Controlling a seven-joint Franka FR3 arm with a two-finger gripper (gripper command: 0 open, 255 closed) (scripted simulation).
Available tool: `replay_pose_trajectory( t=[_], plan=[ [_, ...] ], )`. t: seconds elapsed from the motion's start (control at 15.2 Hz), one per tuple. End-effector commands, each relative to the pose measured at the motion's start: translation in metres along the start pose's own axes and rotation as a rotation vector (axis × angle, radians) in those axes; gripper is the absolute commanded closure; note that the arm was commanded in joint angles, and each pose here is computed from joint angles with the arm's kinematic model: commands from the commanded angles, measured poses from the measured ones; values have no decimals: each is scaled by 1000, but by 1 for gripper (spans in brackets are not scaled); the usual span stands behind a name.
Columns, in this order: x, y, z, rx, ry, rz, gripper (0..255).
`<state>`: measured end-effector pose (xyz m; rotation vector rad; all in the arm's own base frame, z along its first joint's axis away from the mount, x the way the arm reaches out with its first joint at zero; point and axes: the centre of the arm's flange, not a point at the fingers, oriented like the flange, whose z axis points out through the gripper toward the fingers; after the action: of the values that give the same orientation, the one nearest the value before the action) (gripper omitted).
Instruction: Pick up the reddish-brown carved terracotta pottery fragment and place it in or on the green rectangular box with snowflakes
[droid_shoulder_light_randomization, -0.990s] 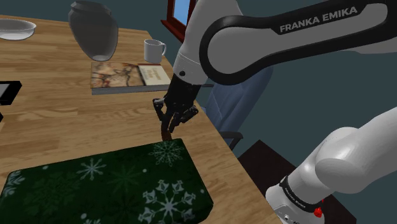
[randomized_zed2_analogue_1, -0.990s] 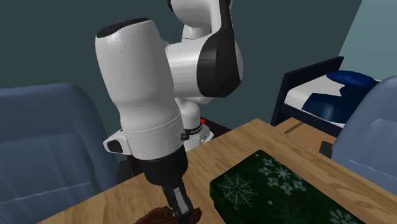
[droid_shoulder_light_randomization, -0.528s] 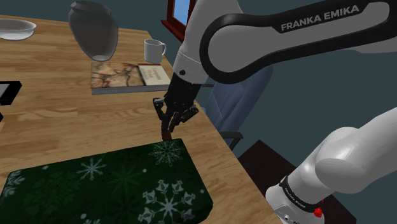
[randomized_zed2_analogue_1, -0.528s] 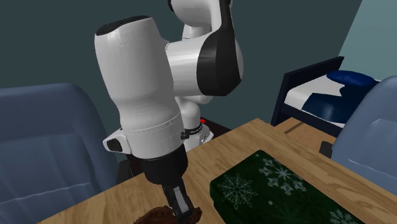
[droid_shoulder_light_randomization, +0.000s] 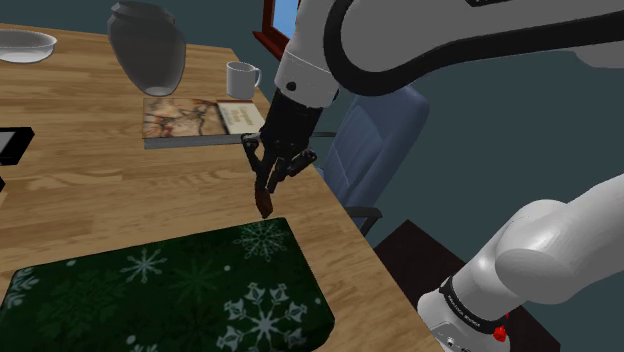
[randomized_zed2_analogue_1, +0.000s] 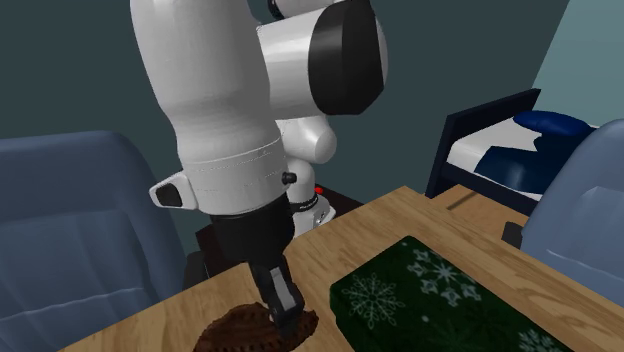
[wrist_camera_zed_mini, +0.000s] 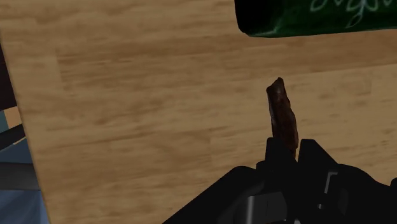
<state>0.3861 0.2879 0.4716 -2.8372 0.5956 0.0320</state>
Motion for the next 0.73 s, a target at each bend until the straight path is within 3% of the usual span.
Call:
replay_pose_trajectory(
  t=[0.0, 0.66],
  plan=[
    [0, -2, -10, 0, 0, 0, 255],
    [-3, -14, -61, 0, 0, 0, 255]
  ],
)
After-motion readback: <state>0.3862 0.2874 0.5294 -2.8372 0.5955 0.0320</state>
